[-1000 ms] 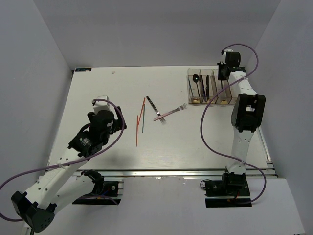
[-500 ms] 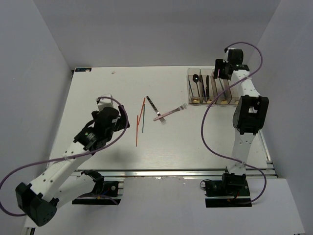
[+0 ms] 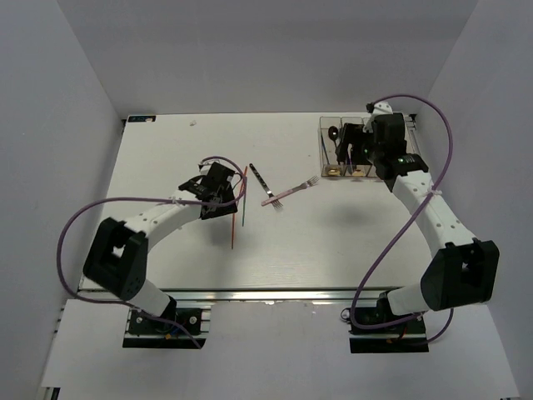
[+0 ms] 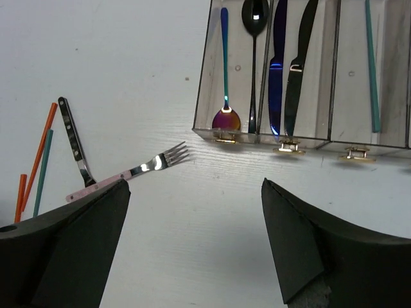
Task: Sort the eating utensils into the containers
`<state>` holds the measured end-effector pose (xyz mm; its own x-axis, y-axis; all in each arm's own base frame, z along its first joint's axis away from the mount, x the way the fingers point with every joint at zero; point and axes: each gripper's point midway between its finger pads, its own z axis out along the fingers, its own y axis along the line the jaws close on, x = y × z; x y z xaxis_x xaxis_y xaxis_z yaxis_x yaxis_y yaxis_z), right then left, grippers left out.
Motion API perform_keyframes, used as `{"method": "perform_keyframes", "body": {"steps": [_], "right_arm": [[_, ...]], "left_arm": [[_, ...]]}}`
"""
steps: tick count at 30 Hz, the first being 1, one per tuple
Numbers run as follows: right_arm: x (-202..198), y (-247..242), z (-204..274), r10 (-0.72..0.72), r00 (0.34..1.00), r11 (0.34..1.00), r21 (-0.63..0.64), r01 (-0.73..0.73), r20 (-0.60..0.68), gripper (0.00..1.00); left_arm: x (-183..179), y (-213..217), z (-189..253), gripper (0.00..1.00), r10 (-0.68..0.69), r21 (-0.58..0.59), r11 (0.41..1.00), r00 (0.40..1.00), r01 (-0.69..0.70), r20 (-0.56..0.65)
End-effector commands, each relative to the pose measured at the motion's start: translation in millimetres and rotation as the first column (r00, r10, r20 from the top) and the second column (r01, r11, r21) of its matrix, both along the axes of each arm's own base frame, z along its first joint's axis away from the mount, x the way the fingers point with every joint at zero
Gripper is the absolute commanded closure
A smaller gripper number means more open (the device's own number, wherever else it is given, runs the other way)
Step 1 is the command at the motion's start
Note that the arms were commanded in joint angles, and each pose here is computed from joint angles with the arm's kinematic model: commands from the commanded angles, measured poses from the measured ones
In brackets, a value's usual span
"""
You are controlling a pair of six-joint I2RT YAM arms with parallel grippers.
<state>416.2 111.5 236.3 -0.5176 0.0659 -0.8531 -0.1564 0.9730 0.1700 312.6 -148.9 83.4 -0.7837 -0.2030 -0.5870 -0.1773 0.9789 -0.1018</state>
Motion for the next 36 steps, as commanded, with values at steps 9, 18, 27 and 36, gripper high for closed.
{"method": "perform_keyframes", "body": {"steps": [9, 18, 27, 36], "right_arm": [[-24, 33, 4, 0.127, 0.992, 0.987, 0.094, -0.127, 0.007, 0.16], [-28, 48, -5, 0.177, 0.984, 0.98, 0.098, -0.174, -0.015, 0.18], [-32, 52, 1, 0.201, 0.98, 0.974, 0.108, -0.201, 0.006, 0.19], [-47, 65, 17, 0.269, 0.961, 0.946, 0.168, -0.277, 0.067, 0.11]], "left_arm": [[14, -23, -47, 0.35, -0.121, -0.105, 0.989, 0.982, 0.106, -0.148], [-1, 0, -72, 0.49, -0.076, 0.02, 0.996, 0.966, 0.084, -0.248], [-14, -1, -96, 0.54, -0.082, 0.095, 0.989, 0.946, 0.117, -0.313], [-52, 26, -124, 0.86, -0.004, 0.215, 0.972, 0.924, 0.094, -0.383]]}}
